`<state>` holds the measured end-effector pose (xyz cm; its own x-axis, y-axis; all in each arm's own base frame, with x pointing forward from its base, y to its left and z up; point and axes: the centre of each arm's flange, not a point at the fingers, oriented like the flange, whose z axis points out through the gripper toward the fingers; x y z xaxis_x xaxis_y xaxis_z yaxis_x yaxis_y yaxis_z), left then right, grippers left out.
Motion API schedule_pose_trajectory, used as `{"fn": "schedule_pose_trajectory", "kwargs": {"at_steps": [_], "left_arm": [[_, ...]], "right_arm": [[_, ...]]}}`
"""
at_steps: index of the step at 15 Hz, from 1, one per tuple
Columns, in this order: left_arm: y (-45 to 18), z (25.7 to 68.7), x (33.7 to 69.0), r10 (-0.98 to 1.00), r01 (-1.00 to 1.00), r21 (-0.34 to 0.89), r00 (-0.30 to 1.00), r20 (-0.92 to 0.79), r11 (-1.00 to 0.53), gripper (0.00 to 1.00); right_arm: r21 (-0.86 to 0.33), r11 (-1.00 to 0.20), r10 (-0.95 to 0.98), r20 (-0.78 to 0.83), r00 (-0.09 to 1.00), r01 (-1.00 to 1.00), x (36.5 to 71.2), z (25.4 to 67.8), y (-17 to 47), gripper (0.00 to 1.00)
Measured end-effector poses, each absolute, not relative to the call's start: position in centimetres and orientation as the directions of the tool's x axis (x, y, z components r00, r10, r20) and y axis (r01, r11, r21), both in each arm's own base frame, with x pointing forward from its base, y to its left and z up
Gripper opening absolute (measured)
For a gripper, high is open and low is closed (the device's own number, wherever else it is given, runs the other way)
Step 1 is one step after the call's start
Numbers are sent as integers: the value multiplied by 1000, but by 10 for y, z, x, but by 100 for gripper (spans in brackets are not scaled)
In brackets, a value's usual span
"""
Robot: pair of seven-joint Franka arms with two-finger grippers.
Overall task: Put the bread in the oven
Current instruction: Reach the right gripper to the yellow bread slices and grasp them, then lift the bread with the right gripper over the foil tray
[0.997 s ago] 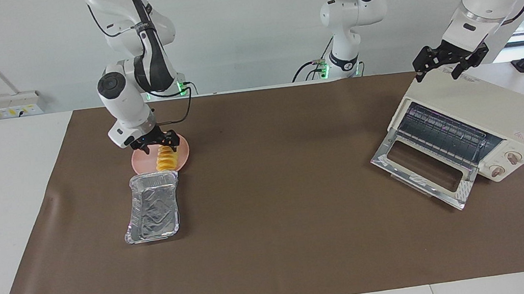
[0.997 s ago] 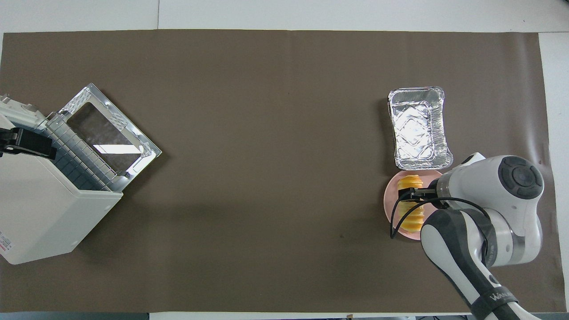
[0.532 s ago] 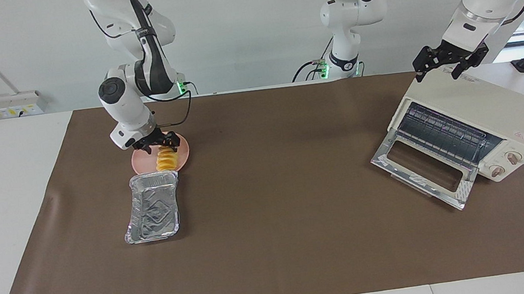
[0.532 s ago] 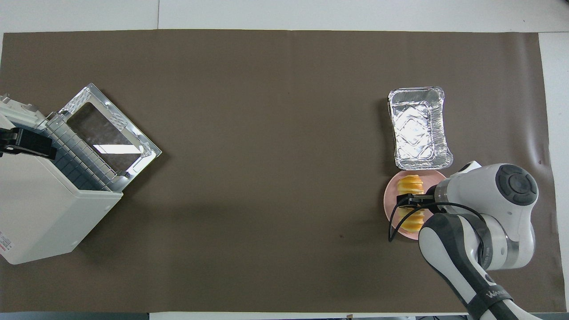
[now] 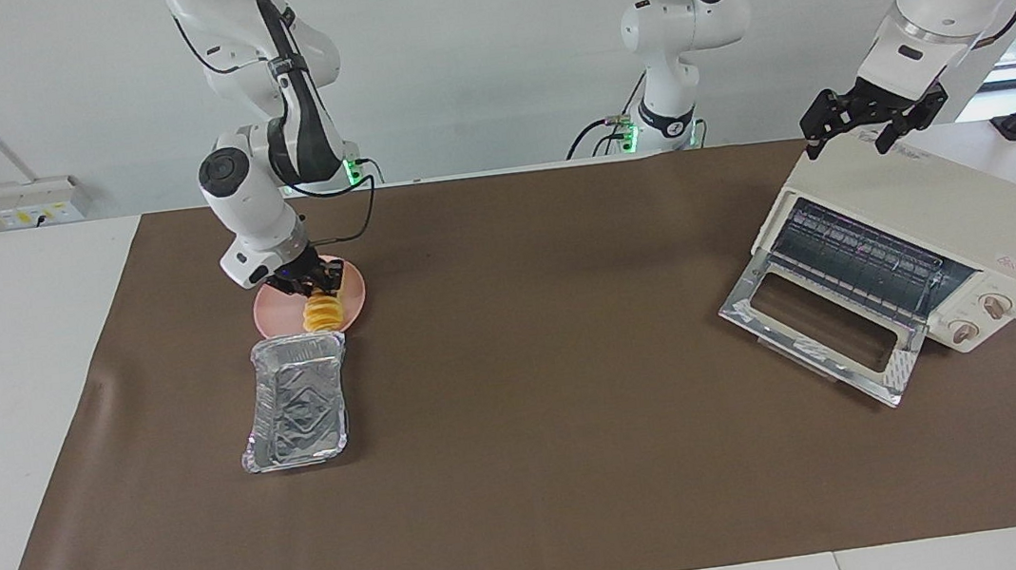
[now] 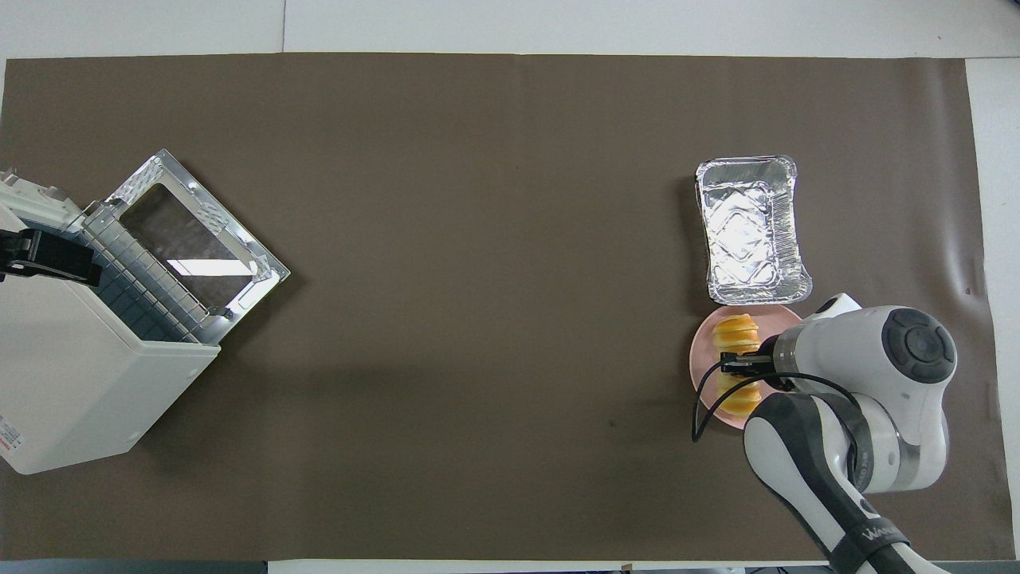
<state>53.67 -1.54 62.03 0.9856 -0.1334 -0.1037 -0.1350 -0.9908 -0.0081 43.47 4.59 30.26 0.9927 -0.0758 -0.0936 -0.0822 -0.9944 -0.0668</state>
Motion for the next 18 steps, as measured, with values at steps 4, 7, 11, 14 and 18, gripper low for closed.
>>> {"fn": "schedule_pose_trajectory", "kwargs": {"at_steps": [4,7,11,14,18], "left_arm": [[-15,620,537,-133,-135,-8,986,-104,-991,100],[-15,620,537,-133,-135,-8,986,-104,-991,100],[-15,620,537,-133,-135,-8,986,-104,-991,100],[-15,620,537,-133,-135,-8,986,-104,-991,100],[-15,620,537,-133,-135,-8,986,-104,-991,100]], "right_arm": [[-79,-993,-66,-183,981,-82,449,339,52,19],[-91,-993,-56,-174,983,-72,469,389,56,19],[-109,-992,-60,-94,994,-70,507,440,54,22],[-119,-990,-74,-58,996,-81,548,443,46,24],[-127,-990,-61,-7,998,-61,598,405,15,24]]}}
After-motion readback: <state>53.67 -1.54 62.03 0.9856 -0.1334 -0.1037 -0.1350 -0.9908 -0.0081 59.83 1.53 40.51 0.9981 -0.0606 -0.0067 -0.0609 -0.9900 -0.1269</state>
